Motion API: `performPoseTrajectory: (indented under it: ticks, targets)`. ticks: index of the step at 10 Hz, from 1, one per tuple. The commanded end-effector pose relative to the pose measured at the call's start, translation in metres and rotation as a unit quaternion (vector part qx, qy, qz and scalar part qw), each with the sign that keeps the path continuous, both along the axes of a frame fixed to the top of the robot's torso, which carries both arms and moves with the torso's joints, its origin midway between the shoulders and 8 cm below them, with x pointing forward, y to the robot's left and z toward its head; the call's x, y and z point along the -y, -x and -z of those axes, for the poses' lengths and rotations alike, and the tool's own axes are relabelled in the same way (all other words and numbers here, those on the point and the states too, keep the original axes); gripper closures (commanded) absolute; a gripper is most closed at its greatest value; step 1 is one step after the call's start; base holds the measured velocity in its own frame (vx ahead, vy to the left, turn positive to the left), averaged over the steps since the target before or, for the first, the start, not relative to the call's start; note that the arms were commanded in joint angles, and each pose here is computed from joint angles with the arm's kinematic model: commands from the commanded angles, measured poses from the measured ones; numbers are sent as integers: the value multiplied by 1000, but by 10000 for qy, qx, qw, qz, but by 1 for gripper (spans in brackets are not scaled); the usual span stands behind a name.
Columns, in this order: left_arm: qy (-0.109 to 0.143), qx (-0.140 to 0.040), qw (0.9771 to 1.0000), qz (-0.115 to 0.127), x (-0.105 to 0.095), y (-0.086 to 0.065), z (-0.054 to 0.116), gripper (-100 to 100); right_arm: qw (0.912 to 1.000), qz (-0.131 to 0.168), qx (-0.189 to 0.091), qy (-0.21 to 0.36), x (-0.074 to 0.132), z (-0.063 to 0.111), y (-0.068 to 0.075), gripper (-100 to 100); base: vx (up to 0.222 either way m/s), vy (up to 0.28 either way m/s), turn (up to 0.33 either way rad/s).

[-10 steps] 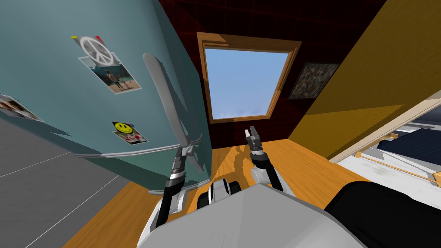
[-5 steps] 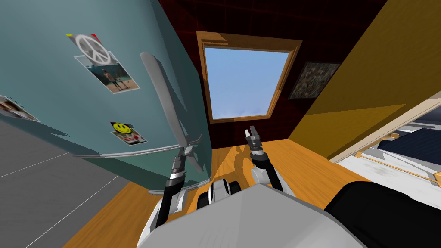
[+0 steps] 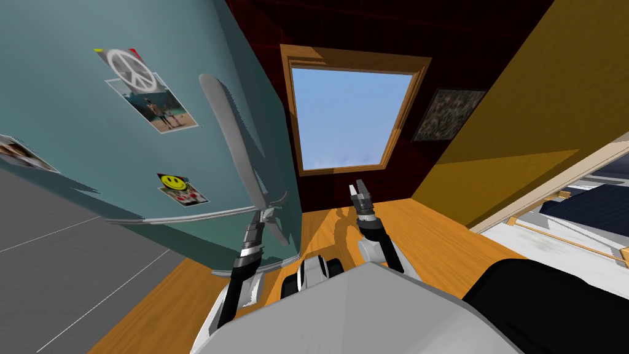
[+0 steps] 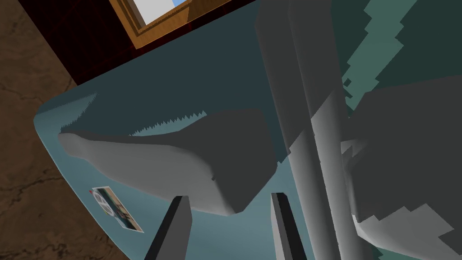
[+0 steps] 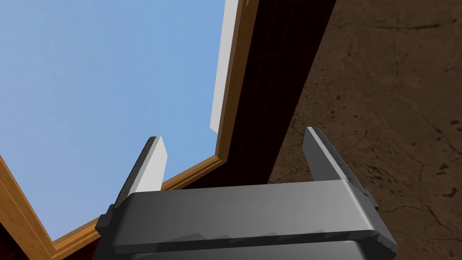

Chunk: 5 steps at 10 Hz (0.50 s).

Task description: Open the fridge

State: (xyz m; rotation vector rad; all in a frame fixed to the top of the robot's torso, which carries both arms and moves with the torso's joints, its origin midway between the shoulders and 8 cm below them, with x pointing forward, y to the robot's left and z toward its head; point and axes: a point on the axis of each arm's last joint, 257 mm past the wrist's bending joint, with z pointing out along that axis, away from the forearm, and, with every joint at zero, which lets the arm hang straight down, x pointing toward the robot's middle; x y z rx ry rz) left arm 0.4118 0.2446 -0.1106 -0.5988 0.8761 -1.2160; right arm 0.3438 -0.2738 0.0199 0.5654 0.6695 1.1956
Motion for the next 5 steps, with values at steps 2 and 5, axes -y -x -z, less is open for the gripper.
performPoseTrajectory:
  ticks: [2,5]
  targets:
    - [-123,-192,9997,-96,-9,-7,-4,-100,10000,0,0,0,0,0,0,0,5,-45,18]
    - [-232,-343,9990,-196,-18,-11,-12,-100,10000,0,0,0,0,0,0,0,7,-45,23]
